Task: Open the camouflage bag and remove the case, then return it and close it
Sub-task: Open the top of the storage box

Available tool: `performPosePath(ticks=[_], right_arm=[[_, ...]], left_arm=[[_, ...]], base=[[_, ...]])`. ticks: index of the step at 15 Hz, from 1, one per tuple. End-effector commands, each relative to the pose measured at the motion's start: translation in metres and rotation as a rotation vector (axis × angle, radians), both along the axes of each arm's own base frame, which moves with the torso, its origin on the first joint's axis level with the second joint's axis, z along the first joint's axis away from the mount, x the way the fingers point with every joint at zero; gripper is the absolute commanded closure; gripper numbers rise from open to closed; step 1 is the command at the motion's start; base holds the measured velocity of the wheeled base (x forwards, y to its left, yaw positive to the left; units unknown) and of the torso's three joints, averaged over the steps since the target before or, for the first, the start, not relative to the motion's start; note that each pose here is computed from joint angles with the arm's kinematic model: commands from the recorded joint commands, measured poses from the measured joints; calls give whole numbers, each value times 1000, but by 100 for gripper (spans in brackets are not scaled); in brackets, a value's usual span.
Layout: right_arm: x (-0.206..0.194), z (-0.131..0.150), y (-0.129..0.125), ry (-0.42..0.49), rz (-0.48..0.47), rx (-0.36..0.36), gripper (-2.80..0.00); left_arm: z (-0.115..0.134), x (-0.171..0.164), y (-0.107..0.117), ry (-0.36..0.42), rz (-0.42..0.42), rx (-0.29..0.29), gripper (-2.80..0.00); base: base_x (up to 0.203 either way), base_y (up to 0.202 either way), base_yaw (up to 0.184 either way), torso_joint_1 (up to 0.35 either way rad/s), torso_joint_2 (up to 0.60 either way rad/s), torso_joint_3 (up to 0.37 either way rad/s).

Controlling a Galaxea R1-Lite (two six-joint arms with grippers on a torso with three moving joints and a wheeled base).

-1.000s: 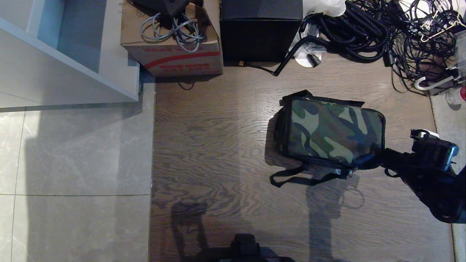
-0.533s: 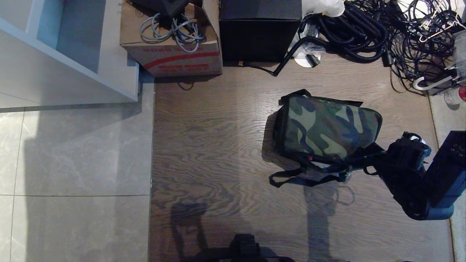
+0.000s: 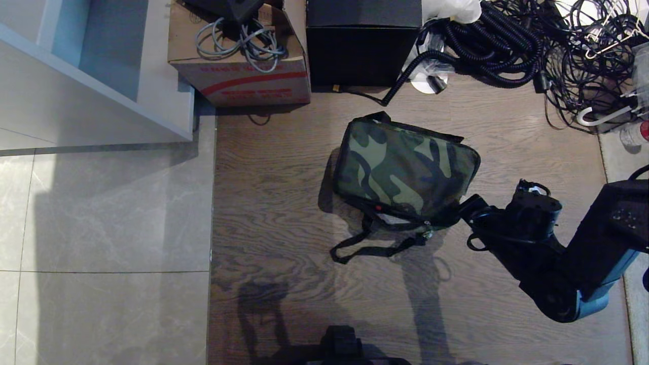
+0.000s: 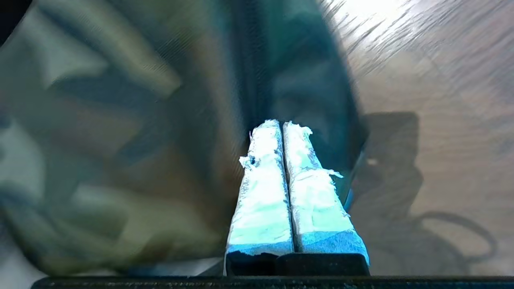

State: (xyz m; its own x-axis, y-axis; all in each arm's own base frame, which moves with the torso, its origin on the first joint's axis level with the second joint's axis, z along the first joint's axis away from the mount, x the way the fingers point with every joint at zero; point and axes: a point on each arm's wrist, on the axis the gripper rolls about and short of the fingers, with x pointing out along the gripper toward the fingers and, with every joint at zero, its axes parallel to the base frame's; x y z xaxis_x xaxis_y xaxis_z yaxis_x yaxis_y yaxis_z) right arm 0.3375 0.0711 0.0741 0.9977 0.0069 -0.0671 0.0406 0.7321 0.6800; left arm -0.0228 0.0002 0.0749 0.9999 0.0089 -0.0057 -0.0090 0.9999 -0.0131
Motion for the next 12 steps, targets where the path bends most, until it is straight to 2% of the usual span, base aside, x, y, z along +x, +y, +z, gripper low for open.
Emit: performPosePath(ticks=[1,3,7,8,12], right_arm=[[-10,14,3,-32,12,-48,0],[-20,24,-16,-36,-19,-145,0],[-55,48,-37,-11,15,-271,0],[-67,52,-39,-3,41,-281,0],[-98,75,-39,-76,217,-273,0]], left_arm=[[0,0,0,-1,0,-1,0],[0,0,0,0,0,-1,0],[0,0,0,0,0,0,0],[0,0,0,0,0,-1,0],[0,0,0,0,0,-1,0]], base=[[0,0,0,0,0,0],[0,0,0,0,0,0],[0,0,0,0,0,0],[0,0,0,0,0,0],[0,0,0,0,0,0]])
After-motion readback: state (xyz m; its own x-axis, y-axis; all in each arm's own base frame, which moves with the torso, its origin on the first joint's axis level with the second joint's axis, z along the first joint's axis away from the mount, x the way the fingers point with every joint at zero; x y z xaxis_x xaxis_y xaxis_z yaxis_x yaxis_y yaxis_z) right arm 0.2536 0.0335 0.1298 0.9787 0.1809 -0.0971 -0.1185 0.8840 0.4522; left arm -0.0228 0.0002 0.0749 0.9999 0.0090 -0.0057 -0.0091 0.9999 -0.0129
